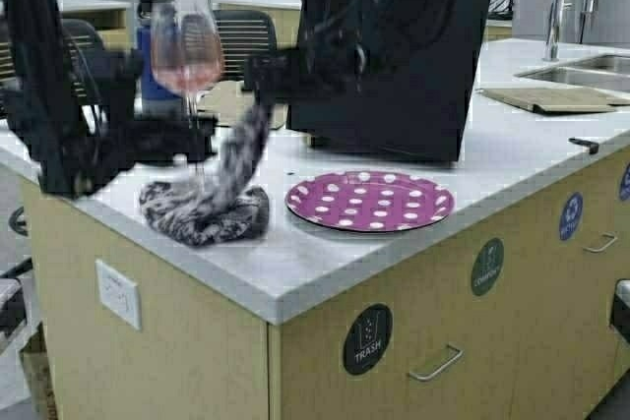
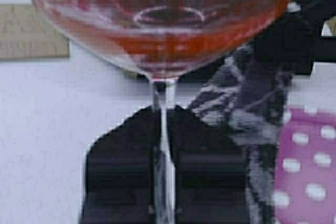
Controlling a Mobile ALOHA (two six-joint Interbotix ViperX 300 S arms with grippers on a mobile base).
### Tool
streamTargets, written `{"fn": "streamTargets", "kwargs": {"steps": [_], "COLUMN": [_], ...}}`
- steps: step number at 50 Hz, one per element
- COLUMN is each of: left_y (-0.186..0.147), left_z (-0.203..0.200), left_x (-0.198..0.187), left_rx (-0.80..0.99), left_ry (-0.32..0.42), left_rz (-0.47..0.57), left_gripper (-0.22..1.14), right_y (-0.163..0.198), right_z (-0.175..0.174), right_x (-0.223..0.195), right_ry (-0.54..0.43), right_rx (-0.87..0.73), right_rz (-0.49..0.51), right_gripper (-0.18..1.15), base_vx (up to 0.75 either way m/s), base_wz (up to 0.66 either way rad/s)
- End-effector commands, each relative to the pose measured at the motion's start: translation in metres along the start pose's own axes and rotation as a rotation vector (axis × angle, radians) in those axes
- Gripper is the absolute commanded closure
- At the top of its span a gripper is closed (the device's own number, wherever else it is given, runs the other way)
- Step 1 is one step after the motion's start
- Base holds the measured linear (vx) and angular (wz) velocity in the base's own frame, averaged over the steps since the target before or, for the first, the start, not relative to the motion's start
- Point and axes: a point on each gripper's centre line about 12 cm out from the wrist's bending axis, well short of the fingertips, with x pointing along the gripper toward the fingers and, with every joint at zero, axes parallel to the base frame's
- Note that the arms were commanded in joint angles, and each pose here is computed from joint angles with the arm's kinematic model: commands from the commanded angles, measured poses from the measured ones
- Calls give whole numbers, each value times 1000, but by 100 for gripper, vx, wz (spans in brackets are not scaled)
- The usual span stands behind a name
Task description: Get the cloth and wipe up the spill under the wine glass
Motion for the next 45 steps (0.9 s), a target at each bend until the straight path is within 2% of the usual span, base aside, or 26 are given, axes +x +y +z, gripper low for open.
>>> {"fn": "streamTargets", "kwargs": {"steps": [1,14,25,32,45], "left_y": [-4,-7,-4,-1,6], "left_z": [47,84,64,34,-7], "left_x": [1,-3,1,8,25], "left_rx": [25,48,39,29,24], "left_ry": [-90,-159,-122,-82,-60], "left_rz": [-8,-12,-10,-12,-12], "left_gripper": [80,80,80,80,80], "right_y": [-2,-22,-23,-17,-12], "right_z": [76,177,254,287,299], "right_x": [-3,-22,-61,-93,-133], "right_ry": [-198,-458,-657,-759,-837], "right_rx": [13,21,10,2,-8], "right_rz": [-1,-32,-31,-20,-13], "right_gripper": [91,91,91,91,91], "base_vx": [0,0,0,0,0], "base_wz": [0,0,0,0,0]}}
